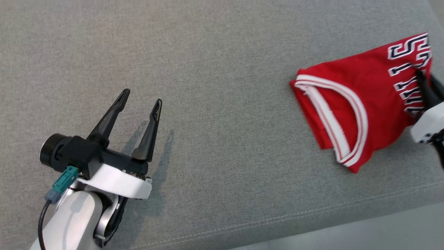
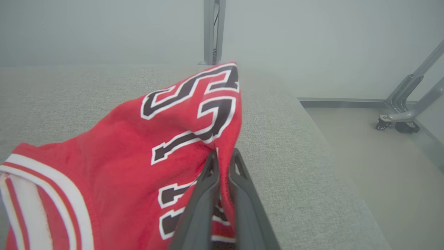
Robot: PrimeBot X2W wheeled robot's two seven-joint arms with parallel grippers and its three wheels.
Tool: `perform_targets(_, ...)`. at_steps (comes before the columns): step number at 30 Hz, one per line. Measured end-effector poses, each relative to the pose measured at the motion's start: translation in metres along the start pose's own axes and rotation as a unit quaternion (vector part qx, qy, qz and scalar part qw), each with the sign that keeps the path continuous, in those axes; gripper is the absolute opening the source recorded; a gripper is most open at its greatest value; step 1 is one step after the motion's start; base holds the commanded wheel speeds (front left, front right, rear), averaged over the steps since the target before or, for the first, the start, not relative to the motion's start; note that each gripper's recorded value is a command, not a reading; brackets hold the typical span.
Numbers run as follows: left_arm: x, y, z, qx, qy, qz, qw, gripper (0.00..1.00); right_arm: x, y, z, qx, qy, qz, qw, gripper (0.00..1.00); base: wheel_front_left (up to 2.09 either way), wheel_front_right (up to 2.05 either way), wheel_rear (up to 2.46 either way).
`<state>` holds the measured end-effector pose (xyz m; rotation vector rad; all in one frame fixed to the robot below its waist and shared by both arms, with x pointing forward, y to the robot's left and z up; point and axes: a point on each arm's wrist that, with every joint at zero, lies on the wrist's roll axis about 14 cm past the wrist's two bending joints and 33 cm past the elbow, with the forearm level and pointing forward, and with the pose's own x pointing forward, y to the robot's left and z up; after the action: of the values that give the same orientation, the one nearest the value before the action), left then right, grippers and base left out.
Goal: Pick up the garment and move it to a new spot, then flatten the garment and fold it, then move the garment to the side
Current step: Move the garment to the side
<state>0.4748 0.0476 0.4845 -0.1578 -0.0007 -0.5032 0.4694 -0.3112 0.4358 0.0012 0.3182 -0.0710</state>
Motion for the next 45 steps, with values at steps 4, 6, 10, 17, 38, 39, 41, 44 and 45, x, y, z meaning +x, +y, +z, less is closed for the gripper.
perform_targets(4, 0.008, 0.006, 0.000, -0.001, -0.009, -0.002, 1.000, 1.00, 0.019, -0.041, 0.008, -0.046, 0.011, -0.043, 0.998, 0.00, 0.00, 0.00, 0.00)
perform_targets(6, 0.011, 0.012, -0.001, 0.000, -0.010, 0.001, 1.000, 1.00, 0.026, -0.057, 0.005, -0.058, 0.022, -0.061, 0.996, 0.00, 0.00, 0.00, 0.00)
perform_targets(10, 0.014, 0.022, -0.013, -0.001, -0.001, 0.007, 1.000, 1.00, 0.043, -0.074, -0.003, -0.077, 0.039, -0.081, 0.993, 0.00, 0.00, 0.00, 0.00)
perform_targets(17, 0.019, 0.036, -0.030, -0.003, 0.013, 0.014, 1.000, 1.00, 0.064, -0.093, -0.016, -0.067, 0.047, -0.119, 0.989, 1.00, 0.00, 0.00, 0.00)
perform_targets(38, -0.040, 0.049, 0.028, 0.042, -0.014, 0.089, 0.995, 1.00, -0.021, 0.021, 0.090, -0.010, -0.208, -0.016, 0.978, 1.00, 0.00, 0.00, 0.00)
perform_targets(39, -0.046, 0.052, 0.032, 0.045, -0.016, 0.098, 0.994, 1.00, -0.028, 0.030, 0.091, -0.002, -0.216, -0.008, 0.976, 1.00, 0.00, 0.00, 0.00)
perform_targets(41, -0.063, 0.060, 0.041, 0.047, -0.023, 0.125, 0.991, 1.00, -0.049, 0.052, 0.093, 0.011, -0.235, 0.009, 0.972, 1.00, 0.00, 0.00, 0.00)
perform_targets(44, -0.083, 0.069, 0.048, 0.043, -0.029, 0.154, 0.987, 1.00, -0.069, 0.067, 0.091, 0.019, -0.246, 0.018, 0.969, 1.00, 0.00, 0.00, 0.00)
perform_targets(45, -0.090, 0.071, 0.050, 0.044, -0.031, 0.164, 0.985, 1.00, -0.076, 0.070, 0.090, 0.022, -0.249, 0.020, 0.968, 1.00, 0.00, 0.00, 0.00)
